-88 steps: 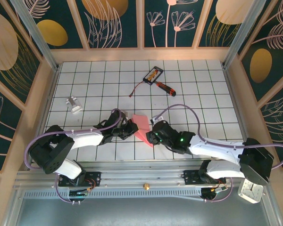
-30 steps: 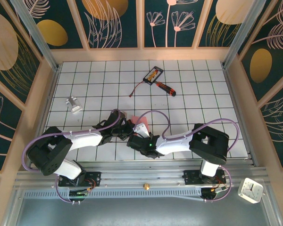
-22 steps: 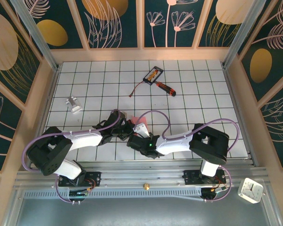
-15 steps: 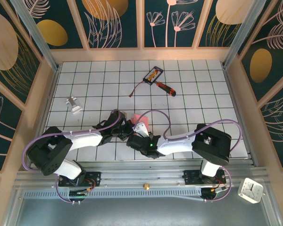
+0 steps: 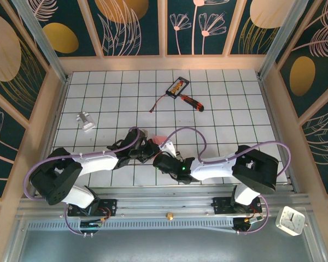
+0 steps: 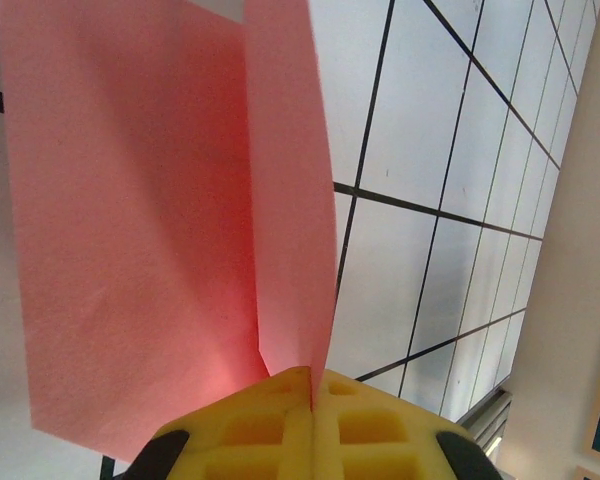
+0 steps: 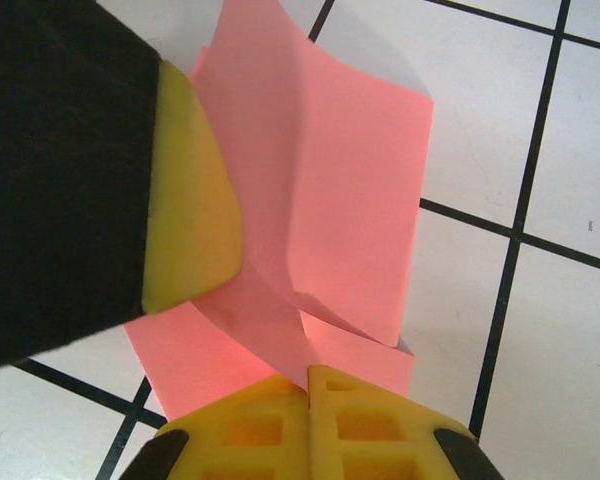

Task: Fold a paper plane with a square sheet of paper (pick it up from the middle)
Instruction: Perform the fourth fold on the wing at the bottom-center of the table.

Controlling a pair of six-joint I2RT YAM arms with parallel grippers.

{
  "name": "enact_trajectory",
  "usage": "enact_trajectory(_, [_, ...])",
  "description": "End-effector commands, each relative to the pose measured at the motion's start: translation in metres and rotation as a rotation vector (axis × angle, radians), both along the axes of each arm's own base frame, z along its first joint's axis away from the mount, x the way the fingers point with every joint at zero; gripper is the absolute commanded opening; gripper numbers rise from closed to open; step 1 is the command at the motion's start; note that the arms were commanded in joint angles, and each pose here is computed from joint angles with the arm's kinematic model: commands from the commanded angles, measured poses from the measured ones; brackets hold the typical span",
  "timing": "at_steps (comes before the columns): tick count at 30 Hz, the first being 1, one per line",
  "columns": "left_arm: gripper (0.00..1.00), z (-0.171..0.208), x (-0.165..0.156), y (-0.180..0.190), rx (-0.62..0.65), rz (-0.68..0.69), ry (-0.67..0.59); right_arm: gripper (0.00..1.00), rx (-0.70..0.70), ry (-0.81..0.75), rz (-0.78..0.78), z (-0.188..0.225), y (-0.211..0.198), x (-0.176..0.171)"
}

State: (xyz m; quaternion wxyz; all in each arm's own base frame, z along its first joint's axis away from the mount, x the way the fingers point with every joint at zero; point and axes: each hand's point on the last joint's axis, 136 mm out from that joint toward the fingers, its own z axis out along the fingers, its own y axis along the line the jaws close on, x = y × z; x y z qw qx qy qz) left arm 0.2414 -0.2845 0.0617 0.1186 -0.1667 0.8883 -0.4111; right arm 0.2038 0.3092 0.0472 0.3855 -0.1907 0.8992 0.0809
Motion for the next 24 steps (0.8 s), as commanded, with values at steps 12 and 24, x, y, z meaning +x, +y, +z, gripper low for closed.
enact_trajectory(12, [0.35,0.014,0.006,0.018,0.005,0.051,-0.009,0.00,0.154,0.093,0.018,-0.006,-0.012,-0.010])
enact_trajectory(24, [0.40,0.009,-0.002,0.029,0.000,0.044,-0.007,0.00,0.413,0.226,0.043,0.005,-0.013,-0.014])
